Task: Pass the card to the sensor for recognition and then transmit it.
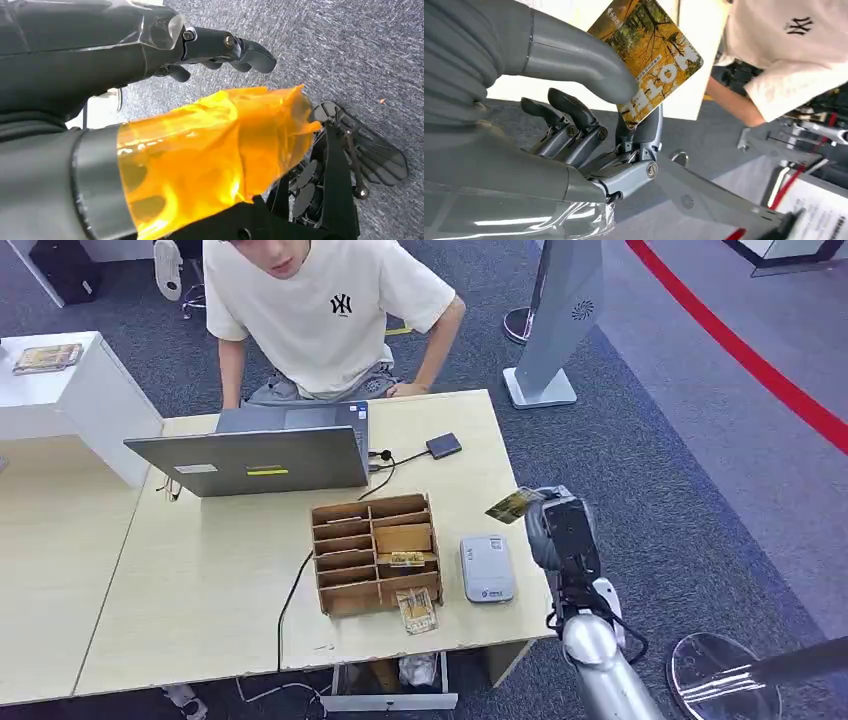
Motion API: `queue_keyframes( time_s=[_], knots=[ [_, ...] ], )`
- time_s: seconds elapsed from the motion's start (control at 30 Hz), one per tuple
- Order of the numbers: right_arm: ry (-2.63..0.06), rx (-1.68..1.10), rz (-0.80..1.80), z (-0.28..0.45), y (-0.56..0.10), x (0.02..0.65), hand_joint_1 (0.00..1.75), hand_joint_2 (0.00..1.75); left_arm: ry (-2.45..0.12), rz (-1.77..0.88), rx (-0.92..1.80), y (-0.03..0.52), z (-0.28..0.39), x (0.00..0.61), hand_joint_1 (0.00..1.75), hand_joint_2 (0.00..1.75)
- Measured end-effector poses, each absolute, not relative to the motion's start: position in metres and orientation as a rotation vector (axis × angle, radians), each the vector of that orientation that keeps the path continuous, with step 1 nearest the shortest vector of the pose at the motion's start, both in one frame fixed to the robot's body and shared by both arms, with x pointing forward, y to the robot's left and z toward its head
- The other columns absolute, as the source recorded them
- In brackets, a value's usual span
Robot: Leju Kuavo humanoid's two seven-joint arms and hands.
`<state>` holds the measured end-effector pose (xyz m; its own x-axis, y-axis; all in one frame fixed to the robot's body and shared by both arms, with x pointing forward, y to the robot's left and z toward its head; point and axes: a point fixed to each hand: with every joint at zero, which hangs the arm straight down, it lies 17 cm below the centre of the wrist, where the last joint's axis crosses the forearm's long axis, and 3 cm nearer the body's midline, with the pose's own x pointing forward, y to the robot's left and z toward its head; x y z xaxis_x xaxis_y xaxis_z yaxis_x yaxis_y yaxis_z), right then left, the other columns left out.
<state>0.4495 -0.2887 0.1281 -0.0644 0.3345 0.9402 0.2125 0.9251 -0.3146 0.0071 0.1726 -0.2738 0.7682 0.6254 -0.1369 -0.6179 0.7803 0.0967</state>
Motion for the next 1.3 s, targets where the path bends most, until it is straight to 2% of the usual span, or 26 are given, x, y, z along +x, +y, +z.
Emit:
queue_keyframes(
  time_s=[0.83,1.3],
  knots=[
    [-1.384,-0.386,0.138,0.039,-0.300,0.448,1.75,1.75,0.175,0.698,0.036,0.170,-0.273,0.007,0.00,0.00],
    [-1.299,-0.370,0.149,0.018,-0.306,0.455,1.75,1.75,0.179,0.712,0.030,0.169,-0.273,0.007,0.00,0.00]
  ],
)
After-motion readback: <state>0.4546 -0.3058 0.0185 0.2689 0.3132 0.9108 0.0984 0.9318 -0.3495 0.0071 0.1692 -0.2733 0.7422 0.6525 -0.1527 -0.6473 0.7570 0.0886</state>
